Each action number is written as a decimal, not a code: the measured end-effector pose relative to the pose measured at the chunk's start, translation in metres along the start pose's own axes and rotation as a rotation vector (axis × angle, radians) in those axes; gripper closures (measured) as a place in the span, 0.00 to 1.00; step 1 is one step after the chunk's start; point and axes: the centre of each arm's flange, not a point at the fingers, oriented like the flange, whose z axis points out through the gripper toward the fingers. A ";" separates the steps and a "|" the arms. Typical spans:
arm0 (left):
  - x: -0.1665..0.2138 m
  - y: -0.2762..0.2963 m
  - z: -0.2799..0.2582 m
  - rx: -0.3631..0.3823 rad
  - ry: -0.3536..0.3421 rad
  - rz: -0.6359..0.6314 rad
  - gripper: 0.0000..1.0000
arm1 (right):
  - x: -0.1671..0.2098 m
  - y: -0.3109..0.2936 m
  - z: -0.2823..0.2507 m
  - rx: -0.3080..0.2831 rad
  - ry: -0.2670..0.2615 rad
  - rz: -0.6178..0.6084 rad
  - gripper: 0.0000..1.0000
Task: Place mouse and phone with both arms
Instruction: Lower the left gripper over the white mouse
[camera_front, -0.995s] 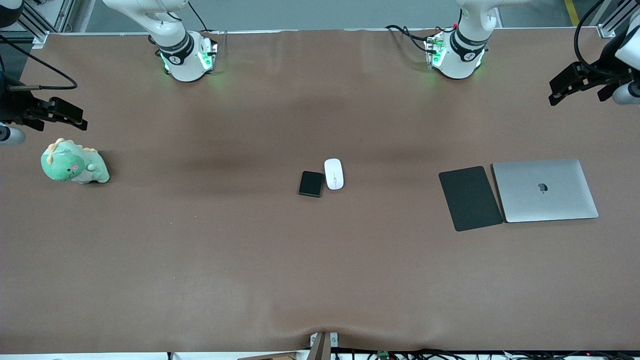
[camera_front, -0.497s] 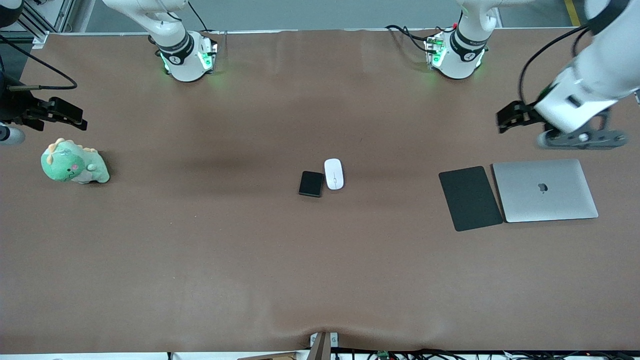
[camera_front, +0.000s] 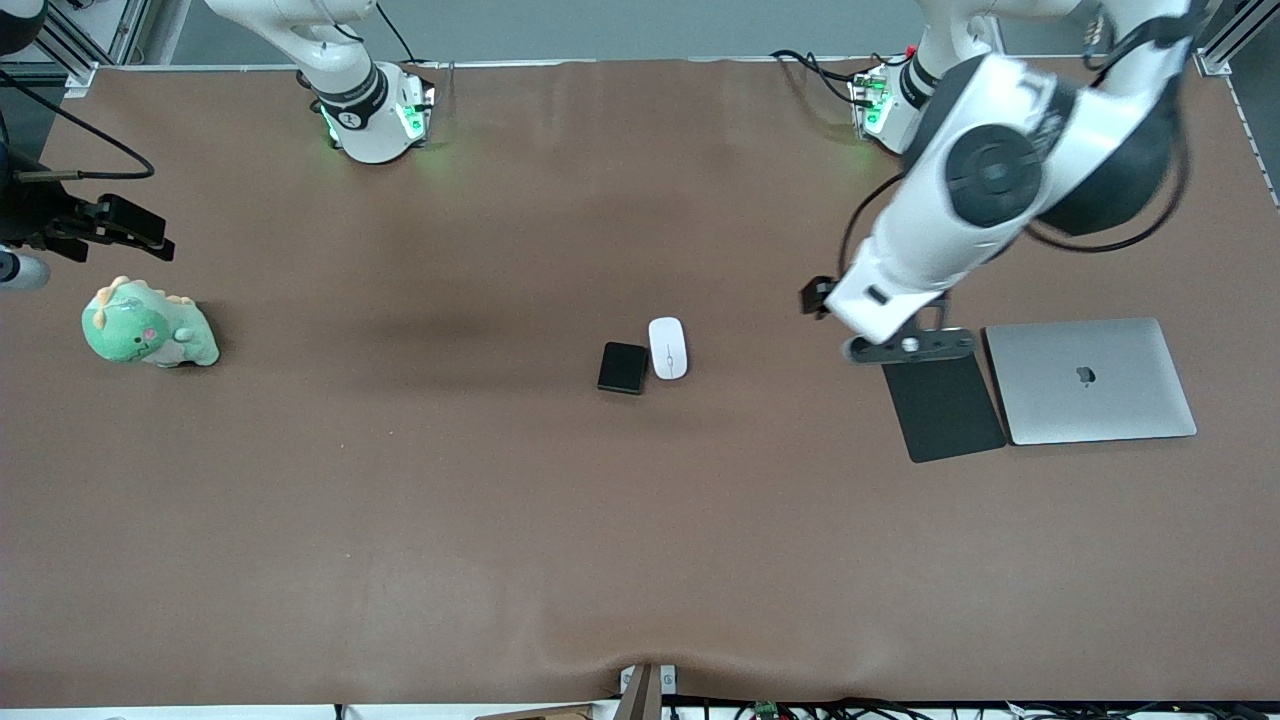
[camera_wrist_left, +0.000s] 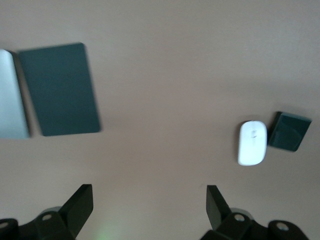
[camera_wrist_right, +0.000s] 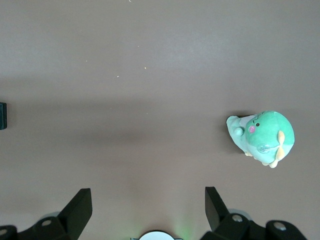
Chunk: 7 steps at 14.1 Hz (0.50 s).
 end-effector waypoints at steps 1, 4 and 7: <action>-0.004 0.025 0.020 -0.005 -0.002 -0.007 0.00 | 0.000 0.000 0.000 0.000 0.000 0.000 0.00; -0.016 0.088 0.083 -0.022 -0.010 0.009 0.00 | 0.000 0.000 0.000 0.000 0.000 0.000 0.00; -0.023 0.122 0.134 -0.020 -0.013 0.010 0.00 | 0.001 0.000 0.001 0.000 -0.003 0.000 0.00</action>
